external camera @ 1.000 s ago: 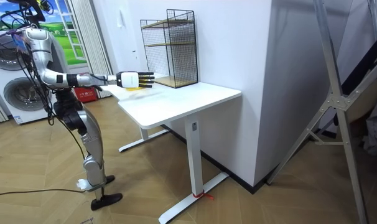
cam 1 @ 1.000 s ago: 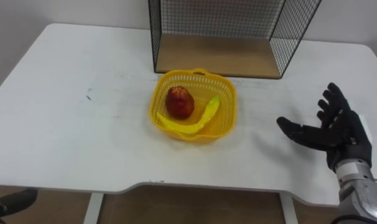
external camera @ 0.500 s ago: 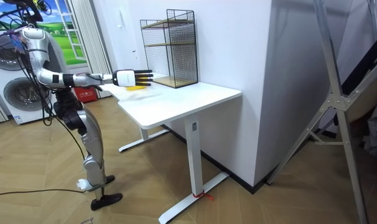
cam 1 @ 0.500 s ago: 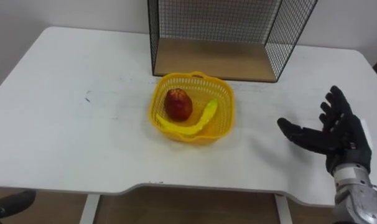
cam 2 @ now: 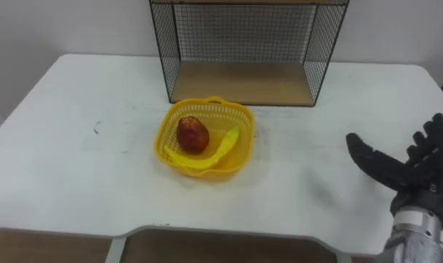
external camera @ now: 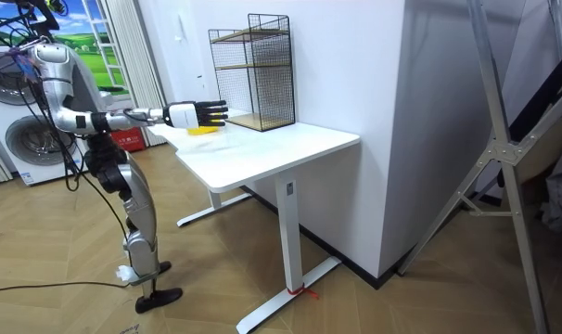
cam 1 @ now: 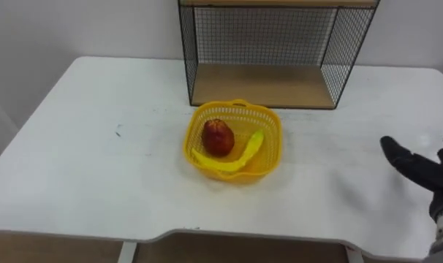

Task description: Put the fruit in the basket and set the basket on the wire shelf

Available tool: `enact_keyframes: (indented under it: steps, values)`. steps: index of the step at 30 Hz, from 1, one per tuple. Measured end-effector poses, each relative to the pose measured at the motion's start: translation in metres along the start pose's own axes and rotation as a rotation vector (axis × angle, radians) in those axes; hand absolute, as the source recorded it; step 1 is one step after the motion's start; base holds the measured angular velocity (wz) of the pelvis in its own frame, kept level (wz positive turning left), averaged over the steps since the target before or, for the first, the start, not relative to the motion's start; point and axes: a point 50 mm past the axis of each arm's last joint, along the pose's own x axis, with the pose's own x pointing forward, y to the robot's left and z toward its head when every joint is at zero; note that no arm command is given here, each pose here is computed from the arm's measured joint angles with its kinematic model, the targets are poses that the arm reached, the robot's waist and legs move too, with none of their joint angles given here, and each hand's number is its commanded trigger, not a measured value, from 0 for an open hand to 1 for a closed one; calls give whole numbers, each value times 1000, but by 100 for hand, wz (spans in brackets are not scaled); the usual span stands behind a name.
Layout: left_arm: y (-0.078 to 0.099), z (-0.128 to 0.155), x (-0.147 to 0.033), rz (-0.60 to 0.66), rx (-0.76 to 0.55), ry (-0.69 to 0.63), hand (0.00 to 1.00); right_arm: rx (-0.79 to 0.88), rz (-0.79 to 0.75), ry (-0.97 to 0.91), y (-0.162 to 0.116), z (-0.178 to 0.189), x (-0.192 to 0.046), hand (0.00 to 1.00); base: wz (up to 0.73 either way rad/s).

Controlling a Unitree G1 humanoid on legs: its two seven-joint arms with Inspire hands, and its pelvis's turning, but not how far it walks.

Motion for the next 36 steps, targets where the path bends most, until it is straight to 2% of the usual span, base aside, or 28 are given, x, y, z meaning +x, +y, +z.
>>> enact_keyframes:
  steps: [2, 5, 12, 18, 21, 24, 27, 29, 32, 36]
  values:
    - [10, 3, 8, 80, 19, -44, 0, -5, -41, -3, -7, 1, 0, 0, 14]
    - [14, 9, 13, 123, 0, -63, 0, -6, -44, -8, -8, 2, 0, 0, 5]
    - [-2, 28, 6, -23, -110, -90, 0, -7, 33, -9, -4, 2, 0, 0, 0]
    - [-43, 28, -35, -379, -192, -10, 0, 0, 164, 6, 12, -2, -2, 0, 4]
    - [-63, 27, -66, -657, -221, 35, 0, -23, 224, 33, 19, -11, -3, 0, -1]
    - [-72, 26, -85, -817, -243, 72, 0, -27, 276, 55, 27, -17, -5, 0, -10]
    - [-82, 18, -106, -978, -272, 166, 0, -23, 349, 75, 39, -21, -10, 0, -9]
    - [-90, 11, -128, -1097, -291, 271, 0, -18, 424, 88, 51, -25, -12, 0, -7]
    - [-95, 4, -154, -1270, -303, 357, 0, 8, 520, 94, 72, -26, -10, 0, -10]
    - [-98, -12, -171, -1406, -299, 456, 0, 82, 582, 96, 87, -25, -11, 0, -9]
